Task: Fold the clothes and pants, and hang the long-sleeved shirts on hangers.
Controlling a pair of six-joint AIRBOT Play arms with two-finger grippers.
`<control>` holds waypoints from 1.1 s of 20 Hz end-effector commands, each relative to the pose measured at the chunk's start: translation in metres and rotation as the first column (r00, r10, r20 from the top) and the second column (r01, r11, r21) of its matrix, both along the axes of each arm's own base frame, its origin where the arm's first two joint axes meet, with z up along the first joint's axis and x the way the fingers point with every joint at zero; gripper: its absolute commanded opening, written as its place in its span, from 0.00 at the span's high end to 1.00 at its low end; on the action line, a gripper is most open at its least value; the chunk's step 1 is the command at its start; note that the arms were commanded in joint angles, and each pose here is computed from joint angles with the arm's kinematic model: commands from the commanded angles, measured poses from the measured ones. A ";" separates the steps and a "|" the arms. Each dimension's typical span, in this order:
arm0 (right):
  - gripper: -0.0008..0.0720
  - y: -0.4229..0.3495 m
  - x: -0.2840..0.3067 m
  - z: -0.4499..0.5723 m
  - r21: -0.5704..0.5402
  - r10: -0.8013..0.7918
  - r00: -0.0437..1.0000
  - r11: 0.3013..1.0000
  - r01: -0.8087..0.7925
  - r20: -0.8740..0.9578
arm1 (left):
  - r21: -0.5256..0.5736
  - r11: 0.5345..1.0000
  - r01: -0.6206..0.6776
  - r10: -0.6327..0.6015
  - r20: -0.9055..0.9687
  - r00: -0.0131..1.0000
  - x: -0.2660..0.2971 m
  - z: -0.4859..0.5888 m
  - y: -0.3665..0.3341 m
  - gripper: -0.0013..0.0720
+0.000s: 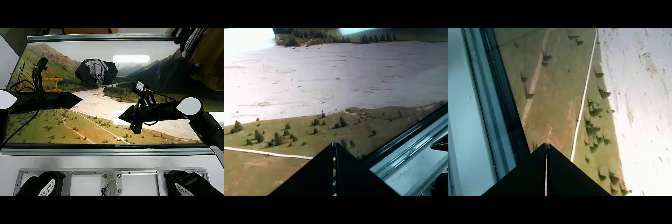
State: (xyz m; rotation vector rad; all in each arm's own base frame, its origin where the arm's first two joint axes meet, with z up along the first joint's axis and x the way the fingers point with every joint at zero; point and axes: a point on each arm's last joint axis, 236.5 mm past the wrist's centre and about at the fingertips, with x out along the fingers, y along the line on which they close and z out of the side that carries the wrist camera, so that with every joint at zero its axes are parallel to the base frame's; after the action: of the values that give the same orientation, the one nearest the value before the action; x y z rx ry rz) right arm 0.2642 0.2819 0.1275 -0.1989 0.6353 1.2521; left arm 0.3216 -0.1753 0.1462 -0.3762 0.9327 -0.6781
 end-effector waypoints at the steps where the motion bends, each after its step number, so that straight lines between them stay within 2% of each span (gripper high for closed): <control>1: 0.96 0.000 0.000 0.000 0.000 0.001 1.000 1.000 -0.001 0.000 | 0.000 1.000 0.001 -0.001 0.001 1.000 0.000 0.000 0.000 0.97; 6: 0.96 0.000 0.000 0.000 0.000 0.001 1.000 1.000 -0.001 0.000 | -0.001 1.000 -0.003 0.003 0.005 1.000 0.001 0.001 0.000 0.96; 7: 0.96 0.000 0.000 0.000 0.000 0.001 1.000 1.000 -0.001 -0.001 | -0.005 1.000 -0.030 0.030 0.032 0.999 0.009 0.004 0.002 0.93; 9: 0.96 0.000 0.000 0.000 0.000 0.001 1.000 1.000 -0.001 -0.001 | -0.023 0.993 -0.112 0.114 0.108 0.988 0.035 0.014 0.010 0.01; 14: 0.96 0.000 0.000 -0.001 -0.001 0.001 1.000 1.000 -0.001 -0.001 | -0.002 0.973 -0.229 0.226 0.190 0.955 0.137 0.014 0.027 0.04; 20: 0.96 0.000 0.000 -0.001 -0.001 0.001 1.000 1.000 -0.001 -0.001 | 0.068 0.975 -0.213 0.208 0.073 0.975 0.244 -0.110 -0.007 0.05; 22: 0.96 0.000 0.000 -0.001 -0.001 0.002 1.000 1.000 -0.002 -0.001 | 0.146 0.964 -0.220 0.210 0.083 0.974 0.269 -0.154 -0.012 0.05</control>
State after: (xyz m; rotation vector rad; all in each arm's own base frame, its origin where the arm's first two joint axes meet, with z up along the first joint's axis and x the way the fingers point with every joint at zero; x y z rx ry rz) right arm 0.2643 0.2819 0.1273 -0.1995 0.6356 1.2522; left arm 0.5517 -0.1789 0.0528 -0.3655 0.8392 -0.4659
